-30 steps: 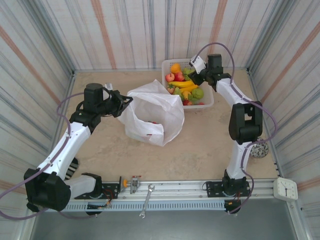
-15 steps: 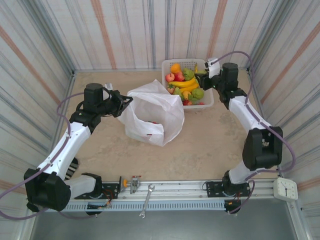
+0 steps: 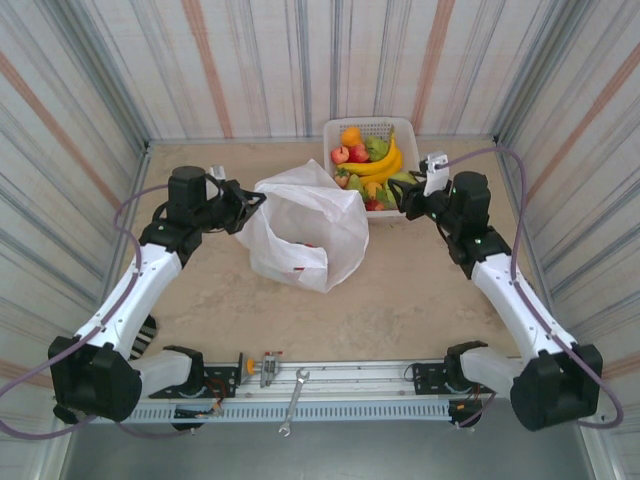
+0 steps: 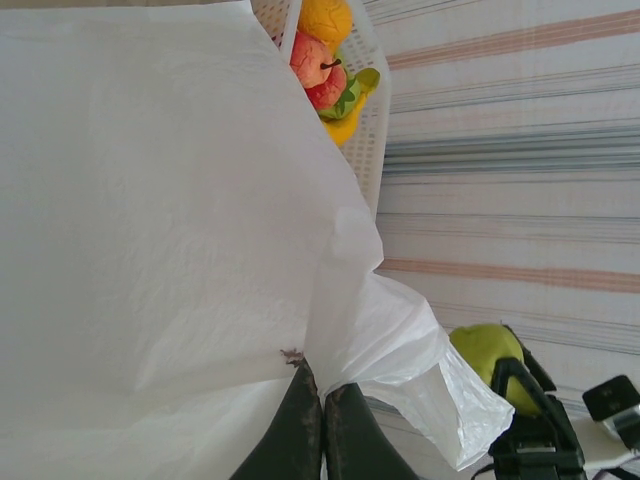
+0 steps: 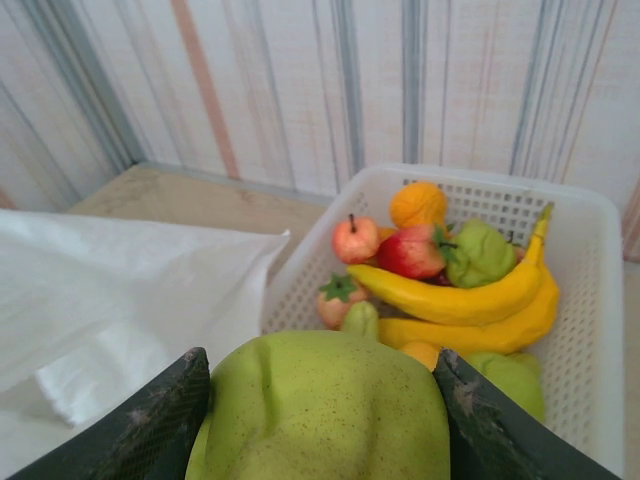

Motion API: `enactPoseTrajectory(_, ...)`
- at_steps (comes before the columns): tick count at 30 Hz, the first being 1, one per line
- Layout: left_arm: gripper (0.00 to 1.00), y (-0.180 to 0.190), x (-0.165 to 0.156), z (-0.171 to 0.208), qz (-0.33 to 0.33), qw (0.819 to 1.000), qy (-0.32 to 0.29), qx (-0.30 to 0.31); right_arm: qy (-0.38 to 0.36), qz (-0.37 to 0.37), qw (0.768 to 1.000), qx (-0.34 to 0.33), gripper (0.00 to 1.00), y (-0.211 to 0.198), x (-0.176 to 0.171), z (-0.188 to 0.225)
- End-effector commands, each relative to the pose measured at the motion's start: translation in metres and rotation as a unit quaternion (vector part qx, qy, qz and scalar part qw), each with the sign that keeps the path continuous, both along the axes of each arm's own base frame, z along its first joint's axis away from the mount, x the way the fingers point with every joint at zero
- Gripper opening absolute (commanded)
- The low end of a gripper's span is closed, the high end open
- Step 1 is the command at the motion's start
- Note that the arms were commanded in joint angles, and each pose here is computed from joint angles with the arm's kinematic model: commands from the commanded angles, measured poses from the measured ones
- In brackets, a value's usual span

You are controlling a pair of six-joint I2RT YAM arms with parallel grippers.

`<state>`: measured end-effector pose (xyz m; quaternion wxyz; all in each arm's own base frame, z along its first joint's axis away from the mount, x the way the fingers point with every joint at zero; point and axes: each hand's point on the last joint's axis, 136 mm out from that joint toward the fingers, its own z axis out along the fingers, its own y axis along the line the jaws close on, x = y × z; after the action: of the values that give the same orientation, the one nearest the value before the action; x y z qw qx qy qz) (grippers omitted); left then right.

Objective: Place the fake fruits into the plastic bag and tie a complex knot

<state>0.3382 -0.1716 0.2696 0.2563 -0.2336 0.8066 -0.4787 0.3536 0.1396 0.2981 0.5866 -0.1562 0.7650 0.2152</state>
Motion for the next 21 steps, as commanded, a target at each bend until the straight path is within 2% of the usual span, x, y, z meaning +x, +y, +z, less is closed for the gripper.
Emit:
enactPoseTrajectory(1,0.0,-0.002,0.003,0.009,-0.01,1.0,-0.019,-0.004,0.02,-0.002,1.0,0.008,0.57,0.003,-0.024,-0.003)
enactPoseTrajectory(11,0.0,-0.002,0.003,0.009,-0.009,1.0,-0.021,-0.001,0.037,0.063,0.997,0.025,0.56,0.038,-0.087,-0.006)
enactPoseTrajectory(21,0.0,-0.001,0.003,0.009,-0.008,1.0,-0.022,-0.002,0.059,0.111,0.992,0.027,0.56,0.087,-0.099,-0.031)
